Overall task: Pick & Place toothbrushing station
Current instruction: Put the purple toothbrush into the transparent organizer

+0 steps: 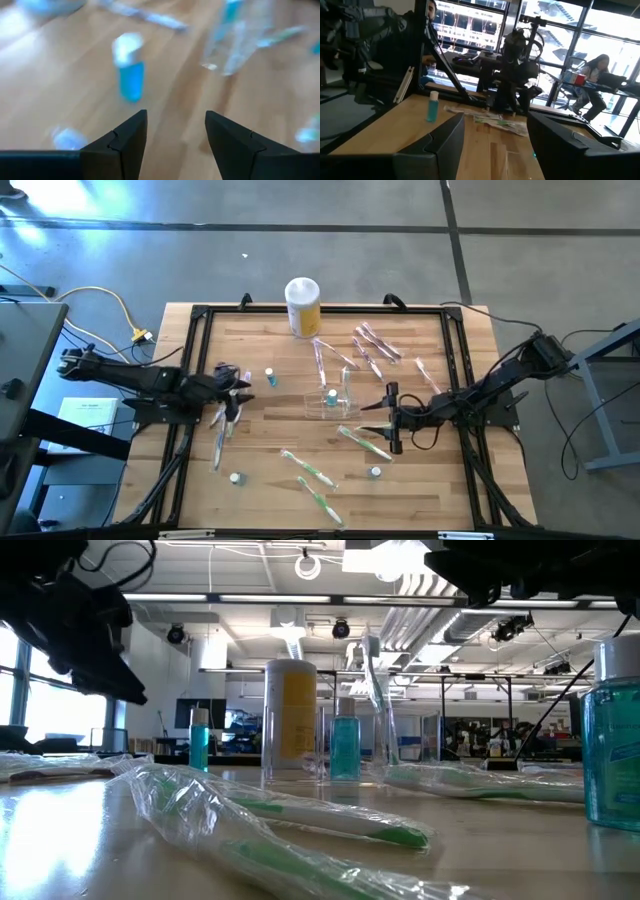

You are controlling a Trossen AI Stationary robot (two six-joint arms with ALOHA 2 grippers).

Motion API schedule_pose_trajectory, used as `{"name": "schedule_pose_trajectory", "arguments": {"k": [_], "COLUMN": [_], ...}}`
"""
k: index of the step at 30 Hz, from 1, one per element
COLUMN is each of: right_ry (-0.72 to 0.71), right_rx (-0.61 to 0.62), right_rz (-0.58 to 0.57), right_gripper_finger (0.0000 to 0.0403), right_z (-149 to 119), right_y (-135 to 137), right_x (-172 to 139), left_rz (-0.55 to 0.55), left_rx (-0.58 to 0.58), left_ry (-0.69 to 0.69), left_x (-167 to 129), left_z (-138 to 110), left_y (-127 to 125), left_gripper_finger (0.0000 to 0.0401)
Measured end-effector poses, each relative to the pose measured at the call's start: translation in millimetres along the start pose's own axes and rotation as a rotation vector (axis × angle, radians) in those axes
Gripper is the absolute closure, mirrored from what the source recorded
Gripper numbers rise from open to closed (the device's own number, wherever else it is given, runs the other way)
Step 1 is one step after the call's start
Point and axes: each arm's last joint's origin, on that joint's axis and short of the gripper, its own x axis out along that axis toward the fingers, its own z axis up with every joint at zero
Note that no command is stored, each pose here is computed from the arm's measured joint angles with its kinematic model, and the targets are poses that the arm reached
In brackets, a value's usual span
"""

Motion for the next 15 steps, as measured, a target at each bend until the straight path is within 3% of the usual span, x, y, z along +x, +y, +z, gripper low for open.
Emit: {"name": "schedule_pose_trajectory", "arguments": {"k": [15], "right_ry": [0.010], "right_rx": [-0.002], "right_rz": [-0.022], "right_gripper_finger": [0.0195], "right_z": [-0.6], "right_y": [-0.2], "right_x": [-0.1], "left_rz": [0.227], "left_rx": [-0.163], "left_ry": [0.265], "left_x": [28.0], "left_z": [-14.1], "left_y": [-5.4], "left_gripper_finger": [0.0204]}}
